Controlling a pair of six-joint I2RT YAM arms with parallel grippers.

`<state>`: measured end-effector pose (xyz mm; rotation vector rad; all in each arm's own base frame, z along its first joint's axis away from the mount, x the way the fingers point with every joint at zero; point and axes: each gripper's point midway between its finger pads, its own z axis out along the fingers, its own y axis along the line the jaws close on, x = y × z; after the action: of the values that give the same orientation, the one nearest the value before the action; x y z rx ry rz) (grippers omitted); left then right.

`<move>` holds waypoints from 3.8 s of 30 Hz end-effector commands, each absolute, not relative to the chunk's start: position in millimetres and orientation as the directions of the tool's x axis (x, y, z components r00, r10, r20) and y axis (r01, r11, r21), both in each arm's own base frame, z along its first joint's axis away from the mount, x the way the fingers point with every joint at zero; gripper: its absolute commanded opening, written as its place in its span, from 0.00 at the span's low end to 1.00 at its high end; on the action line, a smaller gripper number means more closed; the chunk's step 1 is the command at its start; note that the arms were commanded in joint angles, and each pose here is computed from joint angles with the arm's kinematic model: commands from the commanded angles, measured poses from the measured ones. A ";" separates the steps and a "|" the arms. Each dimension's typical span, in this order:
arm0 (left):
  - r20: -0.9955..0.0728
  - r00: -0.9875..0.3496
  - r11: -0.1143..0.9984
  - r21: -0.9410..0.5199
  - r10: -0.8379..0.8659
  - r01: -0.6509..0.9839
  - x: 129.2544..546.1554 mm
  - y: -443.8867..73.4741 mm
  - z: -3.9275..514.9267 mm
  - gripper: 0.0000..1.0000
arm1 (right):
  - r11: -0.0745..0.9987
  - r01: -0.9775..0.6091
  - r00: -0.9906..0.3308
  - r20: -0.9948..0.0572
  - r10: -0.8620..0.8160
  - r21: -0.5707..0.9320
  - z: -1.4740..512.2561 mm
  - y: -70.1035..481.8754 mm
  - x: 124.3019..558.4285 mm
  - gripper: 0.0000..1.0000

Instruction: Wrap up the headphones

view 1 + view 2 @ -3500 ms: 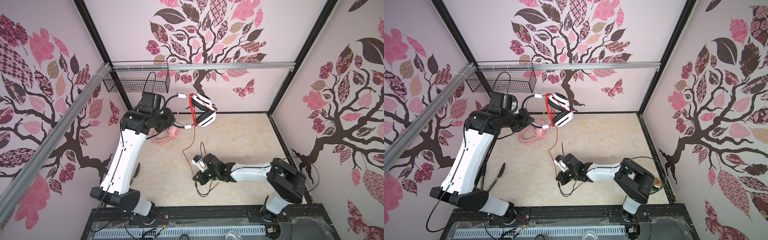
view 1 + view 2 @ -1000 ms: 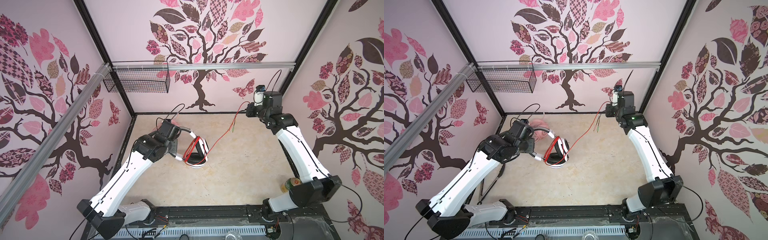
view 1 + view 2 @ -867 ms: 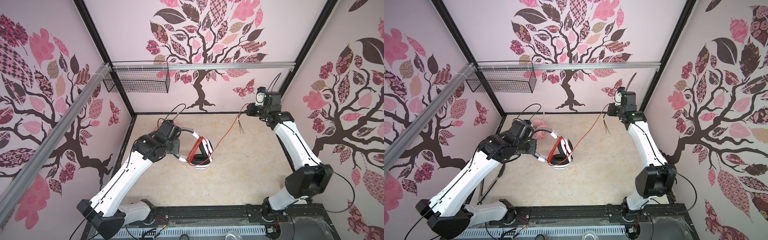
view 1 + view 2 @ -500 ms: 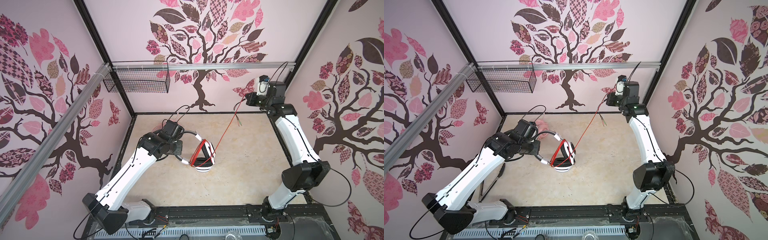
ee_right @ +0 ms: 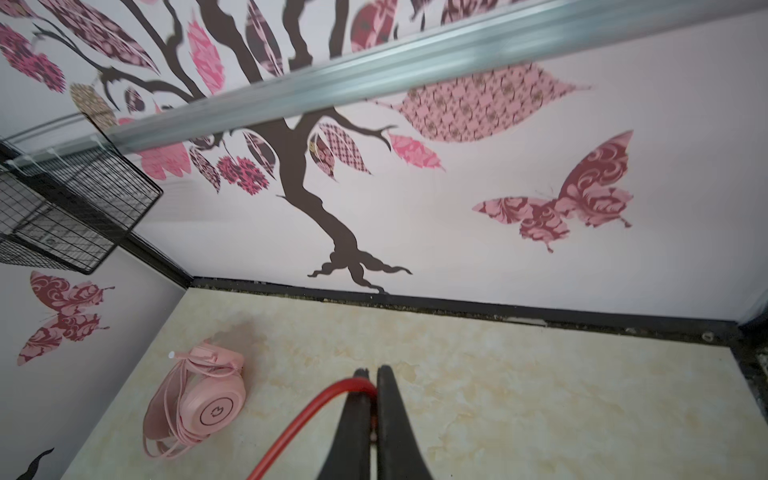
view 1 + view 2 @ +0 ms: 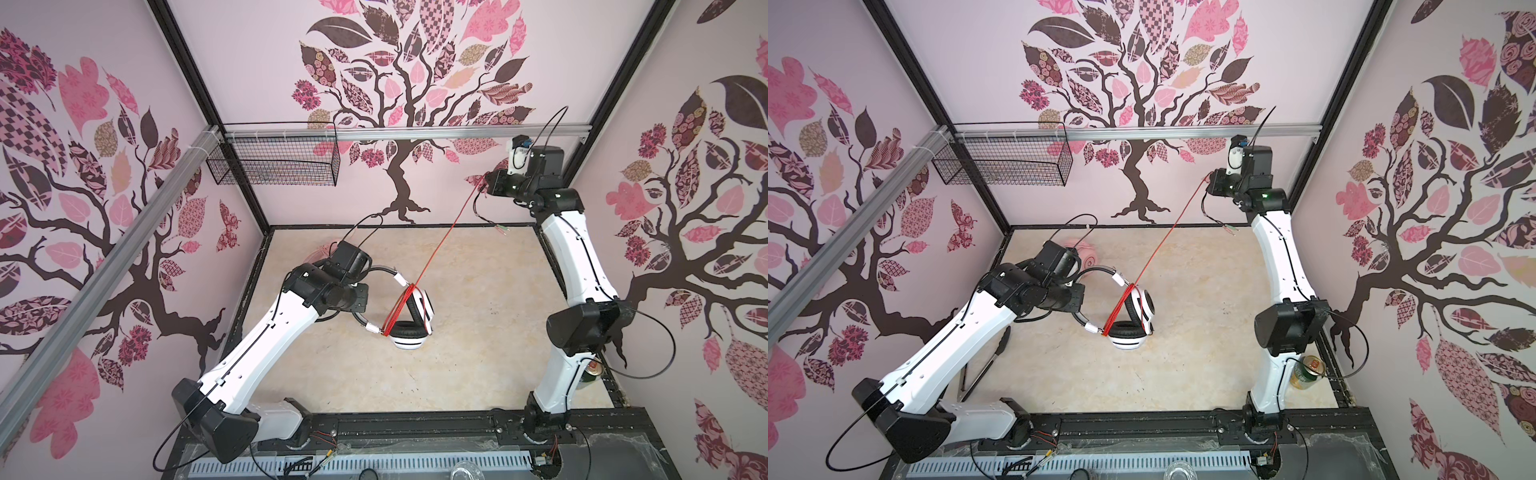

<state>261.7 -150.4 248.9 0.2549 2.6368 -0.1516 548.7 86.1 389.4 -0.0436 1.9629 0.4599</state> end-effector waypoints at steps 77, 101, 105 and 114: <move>-0.591 -0.777 0.958 -0.024 0.218 0.287 278.2 -178.5 312.8 0.00 | 0.770 -0.630 -0.173 -0.950 -0.260 -0.096 311.2 251.3 304.3 0.10; -0.591 -0.805 0.955 -0.263 -0.050 0.134 293.4 -179.0 377.9 0.00 | 0.370 -0.811 -0.466 -0.883 0.062 0.454 251.2 242.9 270.8 0.60; -0.592 -0.804 0.945 -0.292 -0.058 0.146 290.2 -182.1 382.9 0.00 | 0.321 -0.860 -0.378 -0.918 0.123 0.397 260.2 241.2 257.9 0.75; -0.585 -0.809 0.933 -0.319 -0.057 0.165 286.9 -187.0 385.9 0.00 | 0.468 -0.878 -0.080 -0.994 0.068 0.103 258.1 247.4 270.2 0.82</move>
<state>285.5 -177.5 356.5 0.0994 2.5617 -0.3465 258.2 248.3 235.0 -0.7362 1.5665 1.1053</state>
